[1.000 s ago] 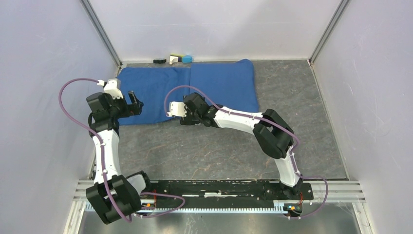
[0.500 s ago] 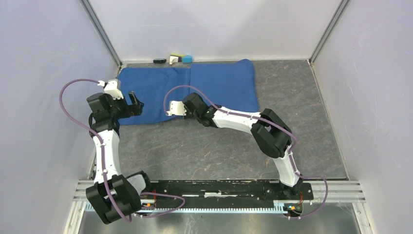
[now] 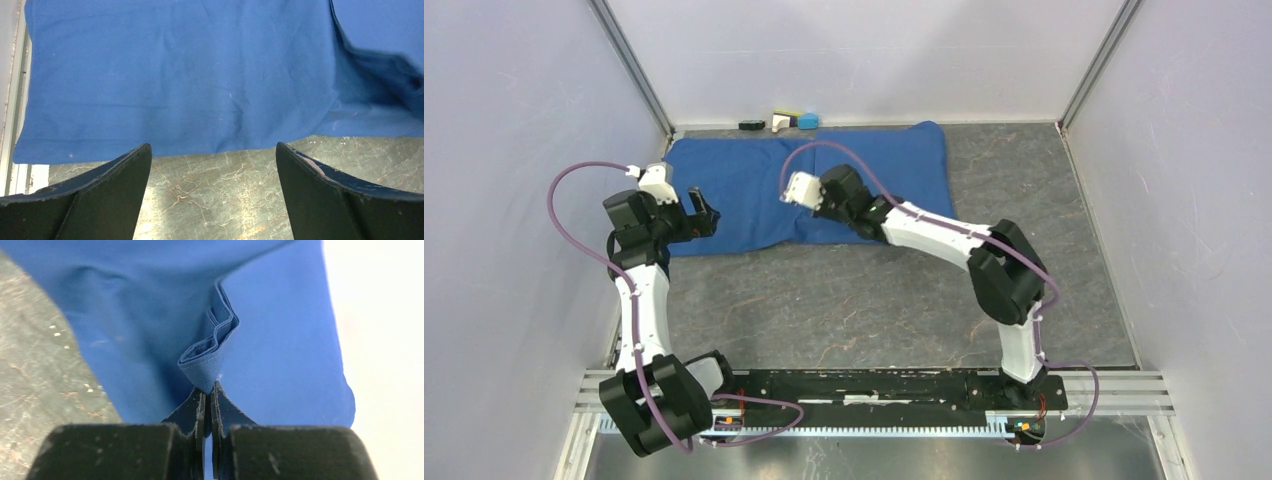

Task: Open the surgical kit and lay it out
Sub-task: Open the surgical kit at the center of the board.

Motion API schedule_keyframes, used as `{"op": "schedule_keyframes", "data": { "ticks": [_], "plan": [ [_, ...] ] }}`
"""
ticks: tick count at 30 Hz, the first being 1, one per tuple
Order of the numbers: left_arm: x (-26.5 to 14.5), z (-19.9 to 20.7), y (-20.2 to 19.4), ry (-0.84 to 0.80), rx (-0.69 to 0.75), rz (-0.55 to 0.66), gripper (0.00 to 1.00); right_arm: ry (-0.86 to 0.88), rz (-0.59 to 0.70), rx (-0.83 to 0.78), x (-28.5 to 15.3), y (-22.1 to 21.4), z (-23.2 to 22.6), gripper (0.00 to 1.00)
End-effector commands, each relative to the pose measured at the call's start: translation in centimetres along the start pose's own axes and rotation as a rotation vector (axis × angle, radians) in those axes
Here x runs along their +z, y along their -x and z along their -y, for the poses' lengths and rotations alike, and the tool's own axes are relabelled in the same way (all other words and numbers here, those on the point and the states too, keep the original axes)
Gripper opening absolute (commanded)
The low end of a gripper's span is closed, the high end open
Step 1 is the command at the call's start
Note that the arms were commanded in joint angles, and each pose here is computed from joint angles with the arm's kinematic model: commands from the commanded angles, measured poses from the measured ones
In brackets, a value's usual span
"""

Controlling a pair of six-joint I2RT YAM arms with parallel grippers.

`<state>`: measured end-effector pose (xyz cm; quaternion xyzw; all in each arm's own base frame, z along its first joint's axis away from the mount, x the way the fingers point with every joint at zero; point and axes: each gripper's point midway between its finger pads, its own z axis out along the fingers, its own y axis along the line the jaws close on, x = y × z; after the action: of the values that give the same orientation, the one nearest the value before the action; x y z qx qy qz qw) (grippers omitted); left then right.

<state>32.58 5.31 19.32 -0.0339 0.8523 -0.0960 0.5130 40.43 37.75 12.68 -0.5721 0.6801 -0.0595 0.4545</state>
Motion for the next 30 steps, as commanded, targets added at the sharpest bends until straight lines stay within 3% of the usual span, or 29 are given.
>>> {"op": "schedule_keyframes", "data": {
  "ticks": [1,6,9,13,18,21,25,27,30],
  "plan": [
    [0.0,0.7,2.4,-0.033,0.023,0.052,1.00,-0.139,0.115,0.275,-5.7,0.5,10.0,0.00],
    [0.0,1.5,4.0,-0.061,0.037,0.075,1.00,-0.369,0.109,0.489,-12.8,-8.8,18.0,0.00],
    [0.0,2.0,4.7,-0.077,0.049,0.085,1.00,-0.523,0.044,0.549,-18.0,-16.0,20.3,0.00],
    [0.3,2.7,5.1,-0.106,0.054,0.089,1.00,-0.708,-0.097,0.603,-24.3,-26.2,20.8,0.00],
    [0.9,3.0,4.5,-0.124,0.044,0.073,1.00,-0.855,-0.344,0.657,-29.6,-38.9,18.2,0.03],
    [1.2,3.0,4.0,-0.127,0.044,0.060,1.00,-0.883,-0.482,0.723,-31.8,-45.2,16.5,0.15],
    [1.2,2.7,3.6,-0.115,0.069,0.050,1.00,-0.908,-0.595,0.745,-34.1,-49.7,14.8,0.30],
    [1.3,2.5,3.5,-0.109,0.074,0.046,1.00,-0.924,-0.615,0.735,-34.7,-50.5,14.6,0.42],
    [1.7,2.2,3.4,-0.103,0.079,0.038,1.00,-0.921,-0.613,0.723,-34.9,-50.5,15.1,0.67]
  ]
}}
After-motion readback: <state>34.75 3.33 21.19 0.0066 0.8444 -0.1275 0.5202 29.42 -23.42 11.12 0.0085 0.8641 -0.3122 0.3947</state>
